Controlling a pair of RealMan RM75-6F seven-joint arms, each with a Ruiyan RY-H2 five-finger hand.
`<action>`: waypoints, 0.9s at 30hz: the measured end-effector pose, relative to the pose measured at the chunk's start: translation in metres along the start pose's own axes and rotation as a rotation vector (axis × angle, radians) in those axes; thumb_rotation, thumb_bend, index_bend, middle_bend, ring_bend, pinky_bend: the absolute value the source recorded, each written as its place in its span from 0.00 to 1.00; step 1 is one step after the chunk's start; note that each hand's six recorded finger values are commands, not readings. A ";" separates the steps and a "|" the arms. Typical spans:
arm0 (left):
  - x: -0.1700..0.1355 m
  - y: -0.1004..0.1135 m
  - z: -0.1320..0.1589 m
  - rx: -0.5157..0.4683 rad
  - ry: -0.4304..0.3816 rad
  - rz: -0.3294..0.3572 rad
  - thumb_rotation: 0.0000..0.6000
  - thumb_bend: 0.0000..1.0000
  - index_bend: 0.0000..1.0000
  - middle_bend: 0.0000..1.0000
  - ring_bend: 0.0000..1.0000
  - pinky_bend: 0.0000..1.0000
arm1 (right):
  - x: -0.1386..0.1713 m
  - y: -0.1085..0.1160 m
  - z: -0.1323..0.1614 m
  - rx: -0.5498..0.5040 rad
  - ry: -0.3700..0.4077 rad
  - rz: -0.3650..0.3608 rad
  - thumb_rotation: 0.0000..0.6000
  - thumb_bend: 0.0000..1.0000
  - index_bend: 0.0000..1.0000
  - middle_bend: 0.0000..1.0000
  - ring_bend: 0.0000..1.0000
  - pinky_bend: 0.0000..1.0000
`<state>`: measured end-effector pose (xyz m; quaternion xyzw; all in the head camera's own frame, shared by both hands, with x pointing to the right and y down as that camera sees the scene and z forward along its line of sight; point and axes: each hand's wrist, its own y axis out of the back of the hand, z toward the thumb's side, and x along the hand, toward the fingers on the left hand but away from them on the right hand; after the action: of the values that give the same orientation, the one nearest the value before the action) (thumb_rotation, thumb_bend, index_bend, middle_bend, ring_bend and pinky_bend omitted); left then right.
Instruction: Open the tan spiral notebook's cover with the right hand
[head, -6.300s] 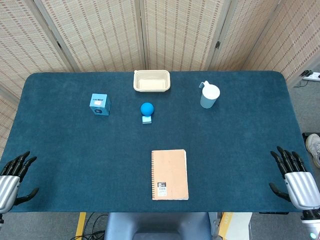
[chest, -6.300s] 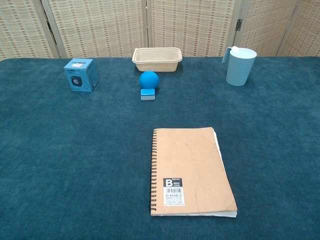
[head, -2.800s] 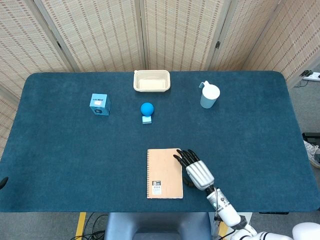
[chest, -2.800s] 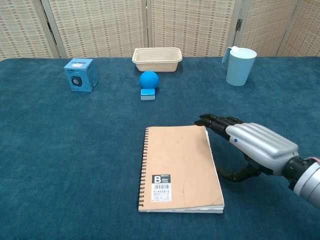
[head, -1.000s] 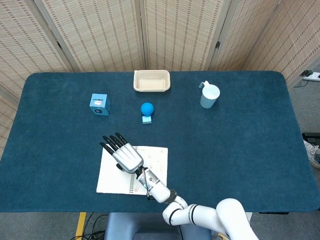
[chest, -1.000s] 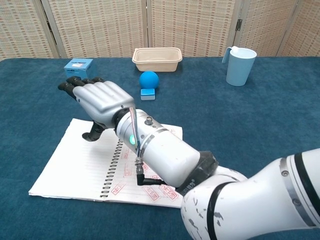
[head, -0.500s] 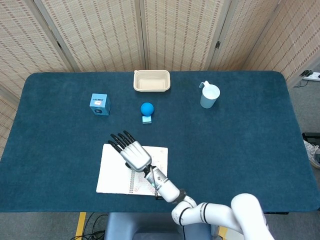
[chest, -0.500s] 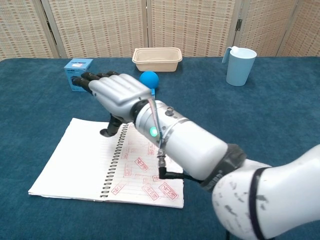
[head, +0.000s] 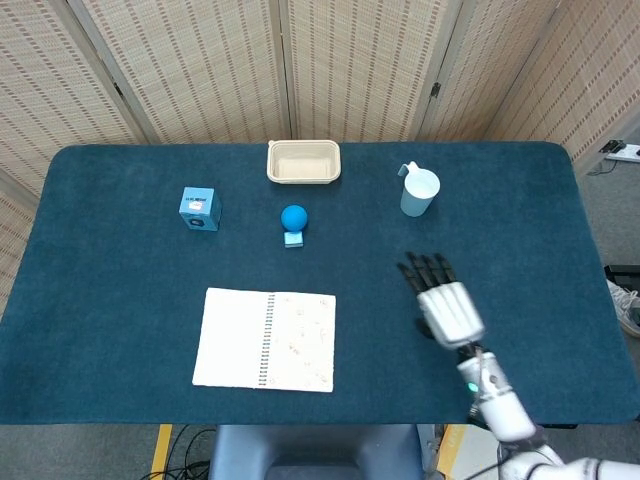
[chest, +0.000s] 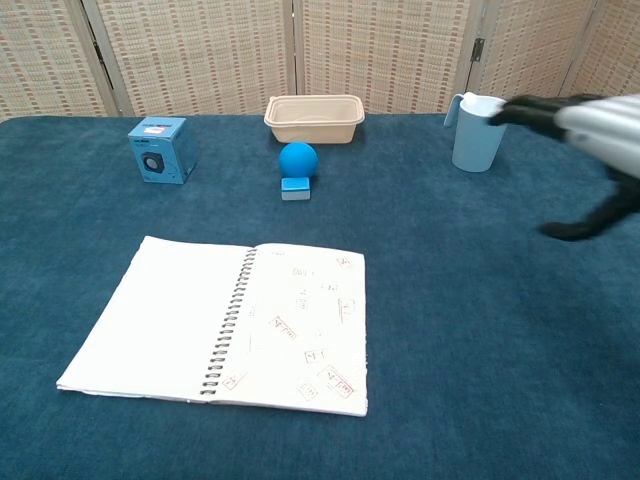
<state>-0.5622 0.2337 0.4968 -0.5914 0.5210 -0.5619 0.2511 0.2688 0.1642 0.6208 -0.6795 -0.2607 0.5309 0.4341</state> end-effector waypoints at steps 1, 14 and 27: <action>0.000 -0.002 0.002 0.009 -0.005 -0.003 1.00 0.27 0.12 0.04 0.06 0.14 | 0.015 0.000 -0.017 -0.002 -0.040 0.002 1.00 0.30 0.00 0.00 0.00 0.00; -0.002 -0.035 0.030 0.113 -0.061 -0.088 1.00 0.27 0.12 0.04 0.06 0.14 | 0.111 0.008 -0.093 -0.137 -0.196 -0.119 1.00 0.31 0.00 0.00 0.00 0.00; -0.007 -0.044 0.040 0.146 -0.088 -0.103 1.00 0.27 0.12 0.04 0.06 0.14 | 0.120 0.013 -0.110 -0.141 -0.225 -0.134 1.00 0.31 0.00 0.00 0.00 0.00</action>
<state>-0.5089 0.2431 0.5230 -0.6216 0.4360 -0.5841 0.2870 0.4080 0.2211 0.5562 -0.6256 -0.3891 0.5538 0.3880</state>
